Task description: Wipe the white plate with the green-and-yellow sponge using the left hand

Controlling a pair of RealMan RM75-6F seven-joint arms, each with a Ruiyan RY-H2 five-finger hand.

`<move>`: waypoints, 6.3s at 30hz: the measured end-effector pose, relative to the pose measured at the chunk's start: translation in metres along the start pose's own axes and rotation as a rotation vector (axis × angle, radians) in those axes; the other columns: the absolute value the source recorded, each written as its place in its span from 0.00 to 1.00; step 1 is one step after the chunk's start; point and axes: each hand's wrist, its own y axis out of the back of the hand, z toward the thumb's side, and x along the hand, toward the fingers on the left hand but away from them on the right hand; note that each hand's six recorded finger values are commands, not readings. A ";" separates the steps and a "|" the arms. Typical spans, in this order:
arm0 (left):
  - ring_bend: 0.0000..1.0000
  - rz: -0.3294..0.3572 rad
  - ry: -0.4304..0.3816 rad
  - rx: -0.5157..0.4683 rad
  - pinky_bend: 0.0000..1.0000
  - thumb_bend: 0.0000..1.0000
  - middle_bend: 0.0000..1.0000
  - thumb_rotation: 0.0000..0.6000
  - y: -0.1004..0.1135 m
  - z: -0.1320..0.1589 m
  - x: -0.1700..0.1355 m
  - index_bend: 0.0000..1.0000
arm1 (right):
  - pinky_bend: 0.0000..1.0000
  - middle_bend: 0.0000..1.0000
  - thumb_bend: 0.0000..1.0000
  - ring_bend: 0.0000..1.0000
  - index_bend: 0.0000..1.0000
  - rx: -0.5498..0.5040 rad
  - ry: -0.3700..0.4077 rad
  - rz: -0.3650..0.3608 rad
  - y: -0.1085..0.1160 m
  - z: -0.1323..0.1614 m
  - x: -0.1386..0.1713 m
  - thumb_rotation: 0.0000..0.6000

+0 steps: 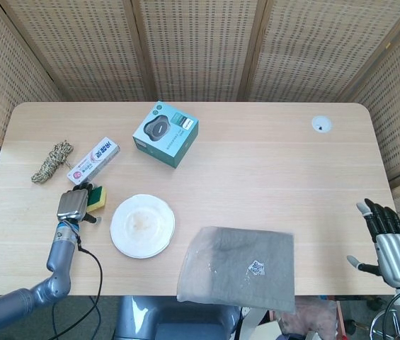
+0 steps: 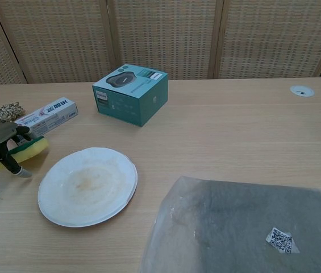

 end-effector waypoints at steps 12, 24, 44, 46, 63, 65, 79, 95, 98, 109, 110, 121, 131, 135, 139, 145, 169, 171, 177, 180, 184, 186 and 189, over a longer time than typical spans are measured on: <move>0.17 0.020 -0.035 -0.031 0.26 0.00 0.19 1.00 0.013 0.006 -0.005 0.22 | 0.00 0.00 0.00 0.00 0.00 0.003 -0.001 0.005 -0.001 0.000 0.000 1.00; 0.17 -0.023 -0.039 0.055 0.28 0.00 0.19 1.00 0.009 0.005 0.000 0.22 | 0.00 0.00 0.00 0.00 0.00 0.003 -0.005 0.006 -0.001 0.000 0.000 1.00; 0.35 0.049 -0.053 0.074 0.43 0.06 0.39 1.00 0.018 0.006 0.005 0.46 | 0.00 0.00 0.00 0.00 0.00 -0.009 -0.011 0.003 0.002 -0.003 -0.001 1.00; 0.35 0.068 -0.076 0.085 0.43 0.07 0.39 1.00 0.024 0.010 0.002 0.46 | 0.00 0.00 0.00 0.00 0.00 -0.011 -0.011 0.005 0.003 -0.003 -0.001 1.00; 0.35 0.066 -0.571 0.345 0.46 0.10 0.40 1.00 0.049 0.099 -0.033 0.48 | 0.00 0.00 0.00 0.00 0.00 -0.008 -0.016 0.006 0.003 -0.002 0.000 1.00; 0.35 0.055 -0.604 0.327 0.46 0.10 0.40 1.00 0.044 0.109 -0.036 0.49 | 0.00 0.00 0.00 0.00 0.00 -0.009 -0.018 0.005 0.004 -0.003 0.000 1.00; 0.38 -0.092 -0.605 -0.062 0.45 0.10 0.44 1.00 -0.010 0.127 -0.035 0.52 | 0.00 0.00 0.00 0.00 0.00 -0.020 -0.020 0.002 0.006 -0.005 0.000 1.00; 0.39 -0.077 -0.546 -0.270 0.40 0.10 0.46 1.00 -0.039 0.114 -0.026 0.55 | 0.00 0.00 0.00 0.00 0.00 -0.026 -0.021 0.002 0.007 -0.006 0.000 1.00; 0.39 -0.068 -0.553 -0.284 0.40 0.10 0.47 1.00 -0.038 0.114 -0.027 0.55 | 0.00 0.00 0.00 0.00 0.00 -0.027 -0.021 0.001 0.008 -0.007 0.000 1.00; 0.41 0.038 -0.547 -0.362 0.14 0.10 0.49 1.00 0.002 0.096 -0.021 0.58 | 0.00 0.00 0.00 0.00 0.00 -0.032 -0.015 0.000 0.009 -0.005 0.002 1.00; 0.41 0.035 -0.537 -0.364 0.12 0.10 0.49 1.00 0.001 0.094 -0.020 0.58 | 0.00 0.00 0.00 0.00 0.00 -0.032 -0.014 0.000 0.009 -0.005 0.002 1.00; 0.42 -0.013 -0.486 -0.396 0.06 0.10 0.50 1.00 -0.026 0.086 -0.017 0.60 | 0.00 0.00 0.00 0.00 0.00 -0.035 -0.016 0.003 0.008 -0.005 0.002 1.00; 0.42 -0.005 -0.476 -0.392 0.00 0.10 0.51 1.00 -0.038 0.083 -0.018 0.60 | 0.00 0.00 0.00 0.00 0.00 -0.062 -0.012 0.029 0.007 -0.005 0.002 1.00; 0.42 0.005 -0.480 -0.402 0.00 0.10 0.51 1.00 -0.034 0.082 -0.017 0.60 | 0.00 0.00 0.00 0.00 0.00 -0.065 -0.011 0.029 0.008 -0.005 0.002 1.00; 0.42 0.032 -0.494 -0.425 0.00 0.10 0.51 1.00 -0.021 0.082 -0.018 0.61 | 0.00 0.00 0.00 0.00 0.00 -0.067 -0.009 0.025 0.009 -0.005 0.003 1.00; 0.42 0.070 -0.491 -0.434 0.00 0.10 0.51 1.00 0.000 0.073 -0.015 0.61 | 0.00 0.00 0.00 0.00 0.00 -0.065 -0.004 0.021 0.010 -0.004 0.003 1.00; 0.42 0.007 -0.458 -0.402 0.00 0.13 0.52 1.00 -0.037 0.067 -0.016 0.62 | 0.00 0.00 0.00 0.00 0.00 -0.064 -0.010 0.018 0.011 -0.005 0.003 1.00; 0.42 0.013 -0.464 -0.405 0.00 0.13 0.52 1.00 -0.035 0.069 -0.016 0.62 | 0.00 0.00 0.00 0.00 0.00 -0.065 -0.009 0.018 0.011 -0.005 0.004 1.00; 0.42 0.057 -0.499 -0.426 0.00 0.13 0.52 1.00 -0.016 0.077 -0.016 0.62 | 0.00 0.00 0.00 0.00 0.00 -0.067 -0.010 0.015 0.012 -0.005 0.004 1.00; 0.42 0.072 -0.514 -0.417 0.01 0.13 0.52 1.00 -0.006 0.083 -0.015 0.62 | 0.00 0.00 0.00 0.00 0.00 -0.068 -0.010 0.016 0.012 -0.006 0.004 1.00; 0.43 0.079 -0.523 -0.382 0.24 0.13 0.53 1.00 -0.002 0.087 -0.014 0.63 | 0.00 0.00 0.00 0.00 0.00 -0.067 -0.012 0.017 0.012 -0.006 0.004 1.00; 0.46 0.076 -0.523 -0.350 0.39 0.13 0.56 1.00 -0.005 0.088 -0.014 0.65 | 0.00 0.00 0.00 0.00 0.00 -0.068 -0.013 0.017 0.013 -0.007 0.004 1.00; 0.48 0.087 -0.523 -0.303 0.46 0.13 0.58 1.00 -0.008 0.088 -0.015 0.68 | 0.00 0.00 0.00 0.00 0.00 -0.071 -0.014 0.015 0.013 -0.007 0.004 1.00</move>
